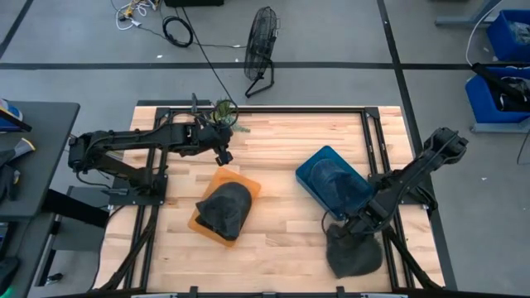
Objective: Pick & Place hat
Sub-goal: Put the black cap into the orange bin
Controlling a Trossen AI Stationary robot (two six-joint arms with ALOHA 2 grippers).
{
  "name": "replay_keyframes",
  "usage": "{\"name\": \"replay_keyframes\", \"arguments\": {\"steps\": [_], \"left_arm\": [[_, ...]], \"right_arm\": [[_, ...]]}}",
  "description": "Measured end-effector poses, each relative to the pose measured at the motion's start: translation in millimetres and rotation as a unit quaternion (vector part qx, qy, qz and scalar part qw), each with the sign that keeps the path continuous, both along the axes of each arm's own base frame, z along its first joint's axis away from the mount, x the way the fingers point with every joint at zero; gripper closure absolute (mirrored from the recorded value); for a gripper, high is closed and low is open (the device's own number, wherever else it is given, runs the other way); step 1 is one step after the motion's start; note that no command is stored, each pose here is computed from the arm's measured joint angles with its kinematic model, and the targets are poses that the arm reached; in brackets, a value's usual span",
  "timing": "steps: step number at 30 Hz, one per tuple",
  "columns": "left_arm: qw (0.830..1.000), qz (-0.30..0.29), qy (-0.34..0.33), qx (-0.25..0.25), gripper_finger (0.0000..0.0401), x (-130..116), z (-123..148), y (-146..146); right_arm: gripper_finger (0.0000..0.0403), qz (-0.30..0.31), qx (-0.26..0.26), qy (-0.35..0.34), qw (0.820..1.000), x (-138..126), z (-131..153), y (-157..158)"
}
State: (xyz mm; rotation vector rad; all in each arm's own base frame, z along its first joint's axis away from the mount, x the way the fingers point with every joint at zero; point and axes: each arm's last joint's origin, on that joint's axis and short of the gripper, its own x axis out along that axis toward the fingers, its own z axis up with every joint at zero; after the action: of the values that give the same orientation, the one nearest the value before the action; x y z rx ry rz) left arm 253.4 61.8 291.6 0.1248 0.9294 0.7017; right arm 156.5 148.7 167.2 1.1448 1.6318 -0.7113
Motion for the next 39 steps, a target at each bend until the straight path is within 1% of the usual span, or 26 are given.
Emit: {"name": "replay_keyframes", "arguments": {"steps": [3,6,7,9,10,11,12,13,15,16,18,20,23,26,28,30,32,34,36,38,39], "left_arm": [[1.000,0.000,0.000,0.000,0.0270,0.0,0.0,0.0],[1.000,0.000,0.000,0.000,0.0270,0.0,0.0,0.0],[1.000,0.000,0.000,0.000,0.0270,0.0,0.0,0.0],[1.000,0.000,0.000,0.000,0.0270,0.1,0.1,0.0],[1.000,0.000,-0.001,0.001,0.0270,0.3,0.2,0.0],[1.000,-0.001,-0.002,0.001,0.0270,0.4,0.3,0.1],[1.000,-0.001,-0.002,0.001,0.0271,0.4,0.3,0.1],[1.000,-0.002,-0.001,0.002,0.0270,0.4,0.3,0.1],[1.000,-0.012,0.008,0.007,0.0270,0.4,0.3,0.1],[1.000,-0.017,0.014,0.010,0.0270,0.1,0.1,0.0],[0.999,-0.024,0.024,0.013,0.0271,-0.5,-0.3,-0.1],[0.999,-0.025,0.025,0.013,0.0270,-0.5,-0.4,-0.1],[0.999,-0.029,0.030,0.013,0.0271,-0.8,-0.8,-0.9],[0.998,-0.037,0.056,0.008,0.0276,-5.8,-2.1,-4.9],[0.996,-0.046,0.080,0.004,0.0281,-10.7,-3.0,-10.2],[0.993,-0.050,0.103,-0.005,0.0286,-15.5,-4.8,-15.8],[0.993,-0.049,0.109,-0.011,0.0290,-19.8,-4.2,-21.4],[0.992,-0.050,0.113,-0.016,0.0294,-24.1,-2.9,-26.4],[0.993,-0.044,0.107,-0.019,0.0300,-27.0,-1.1,-30.2],[0.994,-0.034,0.100,-0.024,0.0310,-31.8,1.8,-33.2],[0.994,-0.028,0.099,-0.027,0.0316,-34.4,3.8,-34.3]], "right_arm": [[0.0388,0.022,0.033,-0.058,0.998,13.4,16.9,9.7],[0.0397,0.045,0.028,-0.143,0.988,29.1,42.4,17.0],[0.0397,0.065,0.017,-0.182,0.981,34.5,52.7,19.3],[0.0395,0.109,-0.012,-0.264,0.958,44.5,74.7,23.7],[0.0395,0.136,-0.032,-0.304,0.942,48.7,85.3,25.1],[0.0395,0.169,-0.059,-0.342,0.922,52.3,95.6,26.1],[0.0395,0.204,-0.089,-0.378,0.899,55.7,105.3,26.6],[0.0396,0.240,-0.129,-0.410,0.870,58.8,114.2,26.3],[0.0397,0.302,-0.235,-0.452,0.806,64.7,128.7,22.5],[0.0398,0.314,-0.291,-0.459,0.778,68.0,134.3,18.8],[0.0398,0.335,-0.381,-0.451,0.734,75.2,141.5,8.0],[0.0398,0.357,-0.436,-0.427,0.708,82.5,143.0,-4.8],[0.0397,0.394,-0.479,-0.384,0.684,94.3,140.7,-27.3],[0.0397,0.412,-0.496,-0.358,0.675,113.4,136.0,-54.5],[0.0397,0.426,-0.491,-0.367,0.665,129.1,135.5,-73.1],[0.0397,0.440,-0.479,-0.398,0.647,146.1,134.8,-87.7],[0.0396,0.451,-0.469,-0.424,0.630,162.9,130.2,-101.9],[0.0396,0.467,-0.460,-0.433,0.619,176.9,120.9,-114.0],[0.0397,0.493,-0.444,-0.428,0.614,189.9,111.1,-123.8],[0.0397,0.511,-0.428,-0.420,0.616,202.8,104.4,-129.6],[0.0397,0.516,-0.424,-0.422,0.613,210.7,104.0,-130.6]]}}
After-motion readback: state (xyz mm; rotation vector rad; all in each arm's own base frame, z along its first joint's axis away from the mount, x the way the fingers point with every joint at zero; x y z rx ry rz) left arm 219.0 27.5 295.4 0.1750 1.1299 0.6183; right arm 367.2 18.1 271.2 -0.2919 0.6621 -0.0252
